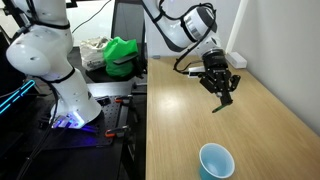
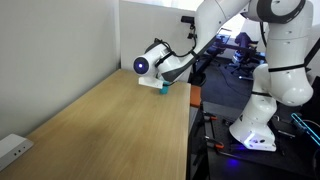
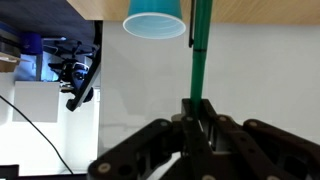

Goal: Put the green pen in the light blue cup

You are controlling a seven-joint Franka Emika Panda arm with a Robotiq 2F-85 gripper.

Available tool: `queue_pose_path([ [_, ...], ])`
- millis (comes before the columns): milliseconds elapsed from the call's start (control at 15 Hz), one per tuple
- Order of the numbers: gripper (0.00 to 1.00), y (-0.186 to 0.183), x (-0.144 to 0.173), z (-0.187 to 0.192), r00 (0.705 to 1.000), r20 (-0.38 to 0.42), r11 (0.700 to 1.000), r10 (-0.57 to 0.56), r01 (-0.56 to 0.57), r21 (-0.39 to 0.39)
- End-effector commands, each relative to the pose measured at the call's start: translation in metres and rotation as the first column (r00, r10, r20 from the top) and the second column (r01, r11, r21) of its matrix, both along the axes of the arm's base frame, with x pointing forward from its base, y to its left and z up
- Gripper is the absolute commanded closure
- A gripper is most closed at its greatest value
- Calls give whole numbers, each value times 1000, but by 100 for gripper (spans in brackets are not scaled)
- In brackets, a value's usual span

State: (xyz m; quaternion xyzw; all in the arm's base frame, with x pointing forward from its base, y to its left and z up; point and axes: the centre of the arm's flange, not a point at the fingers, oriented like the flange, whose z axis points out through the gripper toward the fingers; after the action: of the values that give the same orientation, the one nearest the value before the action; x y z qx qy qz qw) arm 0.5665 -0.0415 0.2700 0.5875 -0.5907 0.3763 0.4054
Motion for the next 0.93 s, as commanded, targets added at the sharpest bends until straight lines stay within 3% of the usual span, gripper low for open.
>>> queue_pose_path([
  [0, 97, 6, -19, 2, 997, 49, 996, -63, 66, -52],
  [867, 97, -28, -57, 23, 978, 116, 980, -173, 183, -80],
])
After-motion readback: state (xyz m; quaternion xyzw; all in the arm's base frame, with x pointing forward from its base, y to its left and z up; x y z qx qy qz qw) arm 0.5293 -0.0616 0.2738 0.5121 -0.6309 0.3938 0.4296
